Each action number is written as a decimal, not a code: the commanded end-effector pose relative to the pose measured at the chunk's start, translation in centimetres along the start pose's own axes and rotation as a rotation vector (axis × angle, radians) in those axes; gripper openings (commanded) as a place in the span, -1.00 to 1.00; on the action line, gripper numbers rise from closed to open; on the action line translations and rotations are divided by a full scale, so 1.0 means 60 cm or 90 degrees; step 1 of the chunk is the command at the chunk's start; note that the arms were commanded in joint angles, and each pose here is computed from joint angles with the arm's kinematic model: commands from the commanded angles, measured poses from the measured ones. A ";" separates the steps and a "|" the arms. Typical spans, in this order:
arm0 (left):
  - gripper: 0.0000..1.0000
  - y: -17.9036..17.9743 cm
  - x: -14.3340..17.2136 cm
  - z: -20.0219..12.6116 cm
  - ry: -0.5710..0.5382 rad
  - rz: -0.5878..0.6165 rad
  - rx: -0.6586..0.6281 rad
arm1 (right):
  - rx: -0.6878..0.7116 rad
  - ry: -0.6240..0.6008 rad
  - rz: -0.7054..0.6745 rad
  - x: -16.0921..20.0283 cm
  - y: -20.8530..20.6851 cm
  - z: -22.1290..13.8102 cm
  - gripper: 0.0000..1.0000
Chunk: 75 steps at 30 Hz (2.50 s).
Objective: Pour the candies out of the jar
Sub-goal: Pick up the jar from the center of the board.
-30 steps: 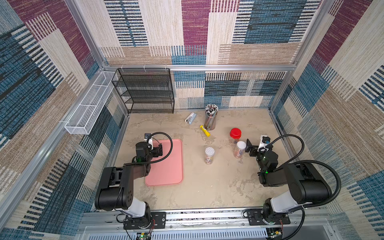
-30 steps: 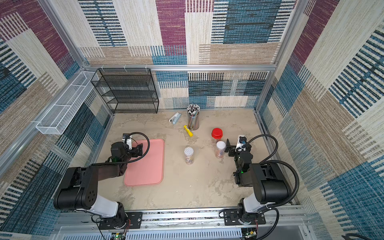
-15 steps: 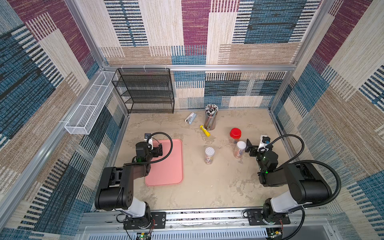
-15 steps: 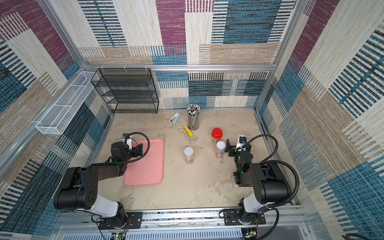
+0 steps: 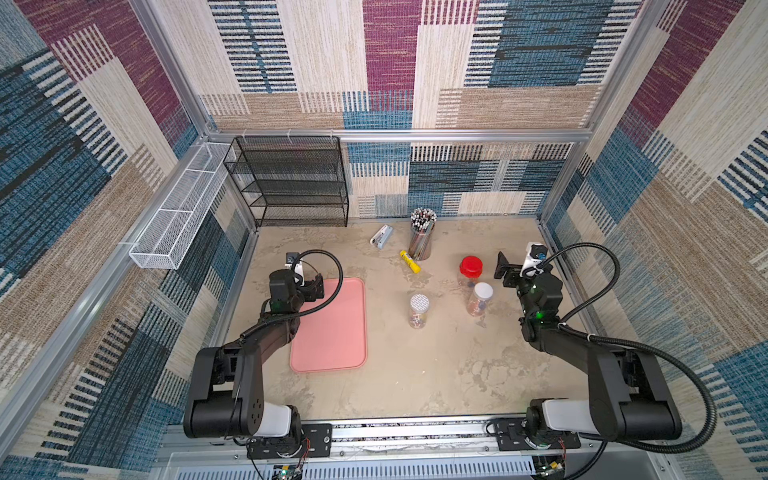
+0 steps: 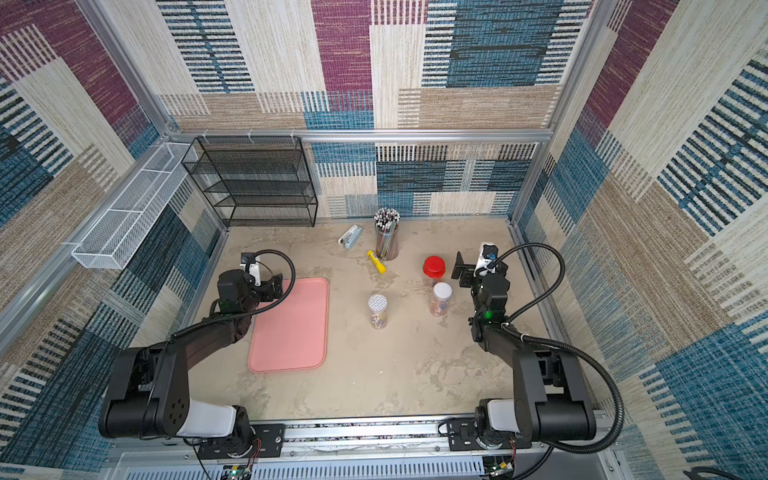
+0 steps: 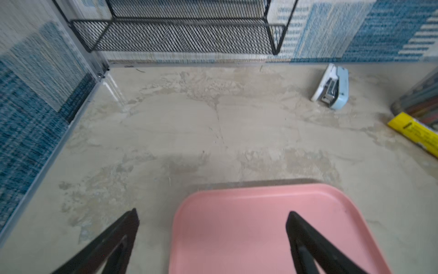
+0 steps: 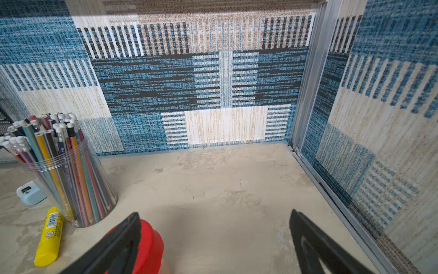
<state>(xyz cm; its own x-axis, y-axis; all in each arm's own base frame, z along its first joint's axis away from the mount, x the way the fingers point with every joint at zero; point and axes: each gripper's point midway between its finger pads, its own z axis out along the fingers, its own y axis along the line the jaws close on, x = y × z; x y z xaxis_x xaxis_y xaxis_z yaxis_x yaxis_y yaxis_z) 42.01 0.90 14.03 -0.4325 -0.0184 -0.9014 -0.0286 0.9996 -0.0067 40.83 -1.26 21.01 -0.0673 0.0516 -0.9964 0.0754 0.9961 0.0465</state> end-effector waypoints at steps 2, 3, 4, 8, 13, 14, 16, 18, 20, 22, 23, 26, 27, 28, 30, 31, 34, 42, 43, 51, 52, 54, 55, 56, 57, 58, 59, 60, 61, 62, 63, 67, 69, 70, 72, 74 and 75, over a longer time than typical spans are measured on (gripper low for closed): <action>0.99 0.011 0.032 -0.012 0.122 -0.105 -0.035 | -0.014 0.092 0.058 0.007 0.013 -0.005 0.99; 0.99 0.009 0.031 -0.013 0.130 -0.134 -0.033 | -0.022 0.112 0.071 0.001 0.022 -0.003 0.99; 0.99 0.003 0.029 -0.014 0.140 -0.168 -0.025 | -0.034 0.133 0.081 -0.007 0.036 -0.002 1.00; 0.92 -0.038 0.037 -0.024 0.167 -0.281 0.037 | -0.093 0.221 0.113 -0.026 0.101 -0.014 0.99; 0.83 -0.091 0.049 -0.042 0.206 -0.316 0.095 | -0.149 0.342 0.165 -0.019 0.168 -0.046 0.99; 0.82 -0.102 0.050 -0.047 0.211 -0.315 0.105 | -0.167 0.368 0.163 -0.014 0.187 -0.055 0.99; 0.81 -0.124 0.048 -0.056 0.215 -0.303 0.127 | -0.209 0.421 0.150 -0.001 0.229 -0.072 0.99; 0.81 -0.144 0.042 -0.064 0.214 -0.280 0.144 | -0.241 0.482 0.127 0.019 0.270 -0.092 0.99; 0.88 -0.158 0.037 -0.069 0.214 -0.249 0.150 | -0.269 0.537 0.104 0.037 0.310 -0.114 0.99; 0.99 -0.166 0.033 -0.069 0.216 -0.234 0.157 | -0.283 0.575 0.074 0.050 0.345 -0.132 1.00; 0.99 -0.168 0.030 -0.069 0.216 -0.234 0.160 | -0.284 0.587 0.060 0.054 0.359 -0.139 1.00; 0.99 -0.171 0.026 -0.063 0.220 -0.239 0.162 | -0.291 0.632 0.013 0.073 0.400 -0.160 0.97; 0.99 -0.173 0.024 -0.061 0.221 -0.240 0.164 | -0.284 0.645 -0.011 0.082 0.411 -0.165 0.96; 0.99 -0.175 0.023 -0.058 0.222 -0.242 0.167 | -0.263 0.656 -0.043 0.094 0.416 -0.168 0.95; 0.99 -0.177 0.023 -0.053 0.224 -0.248 0.170 | -0.232 0.662 -0.081 0.107 0.421 -0.165 0.92; 0.99 -0.179 0.025 -0.051 0.224 -0.256 0.174 | -0.219 0.662 -0.094 0.111 0.422 -0.162 0.89; 0.99 -0.195 0.027 -0.048 0.227 -0.278 0.211 | -0.190 0.654 -0.128 0.120 0.429 -0.155 0.87; 0.99 -0.197 0.065 -0.042 0.285 -0.274 0.205 | -0.211 0.685 -0.132 0.163 0.467 -0.161 0.68; 0.99 -0.198 0.068 -0.043 0.290 -0.272 0.207 | -0.203 0.686 -0.134 0.167 0.467 -0.162 0.67; 0.99 -0.174 0.078 -0.054 0.283 -0.260 0.160 | -0.181 0.684 -0.117 0.177 0.464 -0.170 0.44; 0.99 -0.173 0.077 -0.054 0.282 -0.257 0.157 | -0.180 0.686 -0.117 0.180 0.464 -0.171 0.42; 0.99 -0.163 0.079 -0.055 0.285 -0.254 0.133 | -0.175 0.689 -0.118 0.185 0.462 -0.173 0.34; 1.00 -0.161 0.081 -0.055 0.288 -0.255 0.127 | -0.174 0.689 -0.118 0.186 0.462 -0.173 0.31; 0.99 -0.159 0.082 -0.055 0.290 -0.256 0.121 | -0.173 0.686 -0.117 0.186 0.461 -0.173 0.27; 0.99 -0.157 0.084 -0.055 0.291 -0.257 0.117 | -0.172 0.685 -0.117 0.187 0.461 -0.173 0.22; 0.99 -0.154 0.086 -0.055 0.295 -0.258 0.109 | -0.172 0.681 -0.114 0.184 0.462 -0.171 0.17; 1.00 -0.153 0.088 -0.056 0.299 -0.261 0.104 | -0.174 0.680 -0.112 0.182 0.464 -0.172 0.10; 1.00 -0.153 0.088 -0.057 0.299 -0.261 0.105 | -0.179 0.678 -0.107 0.178 0.466 -0.172 0.03; 0.93 -0.154 0.086 -0.059 0.295 -0.259 0.111 | -0.182 0.673 -0.104 0.172 0.468 -0.171 -0.03; 0.84 -0.163 0.077 -0.061 0.283 -0.255 0.136 | -0.188 0.664 -0.100 0.161 0.470 -0.170 -0.09; 0.84 -0.168 0.069 -0.063 0.268 -0.255 0.151 | -0.197 0.655 -0.099 0.152 0.473 -0.168 -0.11; 0.85 -0.194 0.016 -0.068 0.224 -0.219 0.217 | -0.263 0.629 -0.082 0.100 0.482 -0.153 -0.14; 0.85 -0.214 -0.020 -0.075 0.201 -0.189 0.265 | -0.314 0.622 -0.077 0.075 0.485 -0.143 -0.19; 0.85 -0.226 -0.040 -0.081 0.184 -0.169 0.296 | -0.334 0.618 -0.072 0.061 0.481 -0.134 -0.20; 0.86 -0.249 -0.075 -0.098 0.160 -0.133 0.357 | -0.387 0.609 -0.071 0.034 0.477 -0.124 -0.20; 0.86 -0.272 -0.106 -0.118 0.138 -0.098 0.417 | -0.433 0.596 -0.080 0.000 0.473 -0.114 -0.20; 0.86 -0.281 -0.116 -0.126 0.129 -0.081 0.436 | -0.445 0.594 -0.088 -0.011 0.470 -0.111 -0.19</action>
<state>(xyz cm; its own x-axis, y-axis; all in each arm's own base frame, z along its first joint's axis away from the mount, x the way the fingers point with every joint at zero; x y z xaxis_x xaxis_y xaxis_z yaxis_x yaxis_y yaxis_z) 39.58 -13.67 21.25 -0.6726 -0.1940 -0.7141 0.2587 0.8425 -0.4725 36.99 26.04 21.34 -0.8153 -0.2080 -0.5404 -0.3773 0.8987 0.2233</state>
